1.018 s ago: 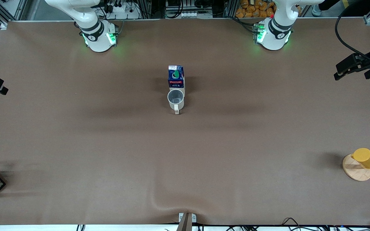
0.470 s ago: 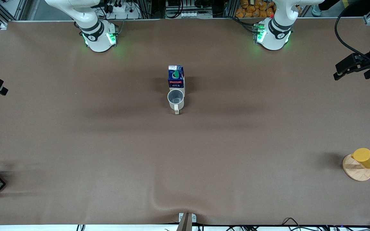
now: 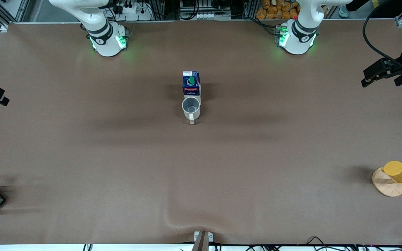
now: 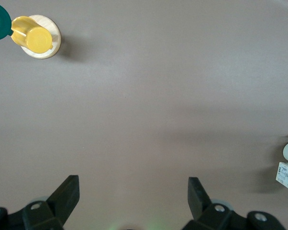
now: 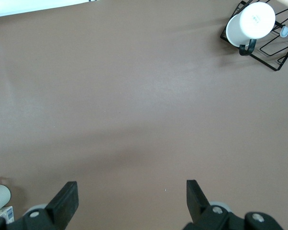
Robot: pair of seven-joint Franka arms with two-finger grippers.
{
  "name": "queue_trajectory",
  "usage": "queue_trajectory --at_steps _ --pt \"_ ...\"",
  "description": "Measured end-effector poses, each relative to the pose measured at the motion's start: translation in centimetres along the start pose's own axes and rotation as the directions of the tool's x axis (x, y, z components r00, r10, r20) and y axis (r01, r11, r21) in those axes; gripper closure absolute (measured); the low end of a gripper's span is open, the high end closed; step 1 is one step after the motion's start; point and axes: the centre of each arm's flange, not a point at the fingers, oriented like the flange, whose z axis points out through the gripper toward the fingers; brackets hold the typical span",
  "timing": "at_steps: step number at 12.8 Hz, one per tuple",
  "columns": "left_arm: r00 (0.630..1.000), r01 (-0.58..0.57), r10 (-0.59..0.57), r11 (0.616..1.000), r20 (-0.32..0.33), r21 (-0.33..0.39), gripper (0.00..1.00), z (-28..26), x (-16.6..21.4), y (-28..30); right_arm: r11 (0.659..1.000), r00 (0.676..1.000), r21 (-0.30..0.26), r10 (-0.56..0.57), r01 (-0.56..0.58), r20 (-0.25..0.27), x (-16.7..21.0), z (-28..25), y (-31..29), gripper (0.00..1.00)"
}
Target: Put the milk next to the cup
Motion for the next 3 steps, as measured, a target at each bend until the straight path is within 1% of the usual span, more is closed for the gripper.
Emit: queue_trajectory --at_steps 3 --pt "1.0 0.0 0.0 1.0 0.0 0.002 0.0 0.0 0.0 -0.03 1.0 1.0 0.0 0.0 0.0 0.0 0.01 0.0 0.0 0.0"
